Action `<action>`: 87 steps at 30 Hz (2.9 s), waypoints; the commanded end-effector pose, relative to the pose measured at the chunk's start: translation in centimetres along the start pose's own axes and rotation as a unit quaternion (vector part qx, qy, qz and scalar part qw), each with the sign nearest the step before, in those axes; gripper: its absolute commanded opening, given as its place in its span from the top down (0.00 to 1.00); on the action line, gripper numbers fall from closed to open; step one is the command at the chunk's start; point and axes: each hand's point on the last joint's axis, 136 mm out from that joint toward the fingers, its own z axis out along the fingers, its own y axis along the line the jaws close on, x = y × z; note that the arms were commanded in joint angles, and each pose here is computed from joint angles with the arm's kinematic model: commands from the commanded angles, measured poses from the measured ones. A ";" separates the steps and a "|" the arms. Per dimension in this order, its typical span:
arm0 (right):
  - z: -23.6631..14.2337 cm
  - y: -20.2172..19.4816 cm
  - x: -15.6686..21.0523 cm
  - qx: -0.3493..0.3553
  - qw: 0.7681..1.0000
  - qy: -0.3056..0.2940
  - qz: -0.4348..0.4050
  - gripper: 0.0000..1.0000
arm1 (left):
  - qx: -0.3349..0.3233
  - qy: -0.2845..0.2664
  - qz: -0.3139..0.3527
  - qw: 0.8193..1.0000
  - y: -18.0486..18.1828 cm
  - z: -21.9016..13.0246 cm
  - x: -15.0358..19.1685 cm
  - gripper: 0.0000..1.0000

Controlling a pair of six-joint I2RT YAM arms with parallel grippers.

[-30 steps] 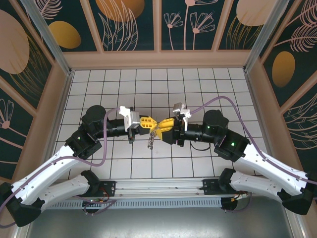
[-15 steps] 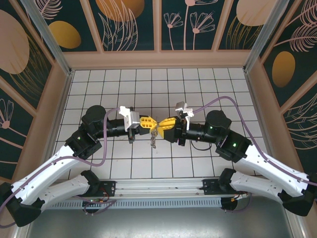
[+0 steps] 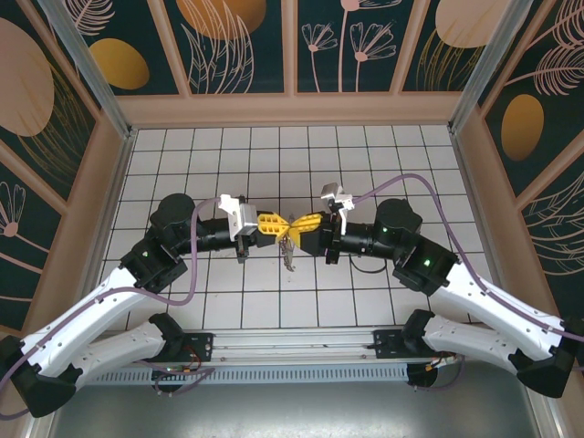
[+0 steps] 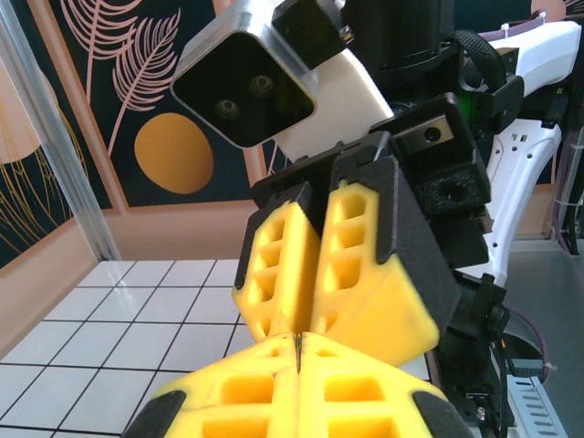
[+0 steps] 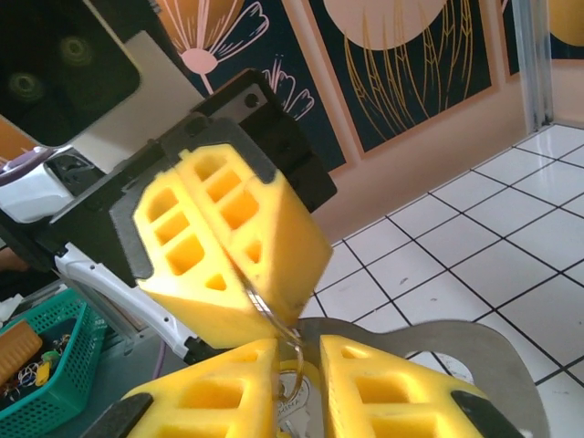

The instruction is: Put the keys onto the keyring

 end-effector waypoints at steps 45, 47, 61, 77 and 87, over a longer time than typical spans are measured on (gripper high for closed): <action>-0.3 -4.3 -0.5 0.088 0.993 0.060 -0.051 1.00 | 0.044 -0.042 0.035 0.998 -1.7 -0.5 -2.8 1.00; -0.1 -4.4 -0.4 0.099 0.991 0.070 -0.061 1.00 | 0.047 -0.043 0.034 0.997 -1.7 -0.4 -2.8 1.00; 1.0 -5.3 1.8 0.154 0.977 0.114 -0.096 1.00 | 0.056 -0.059 0.034 0.996 -2.3 -0.7 -3.6 1.00; -0.1 -2.3 -1.7 0.074 0.993 0.037 -0.086 1.00 | 0.098 -0.121 0.035 0.987 -4.1 -2.2 -7.4 1.00; 1.4 -2.9 -2.6 0.054 0.994 0.035 -0.085 1.00 | 0.107 -0.141 0.024 0.984 -5.0 -3.2 -8.6 1.00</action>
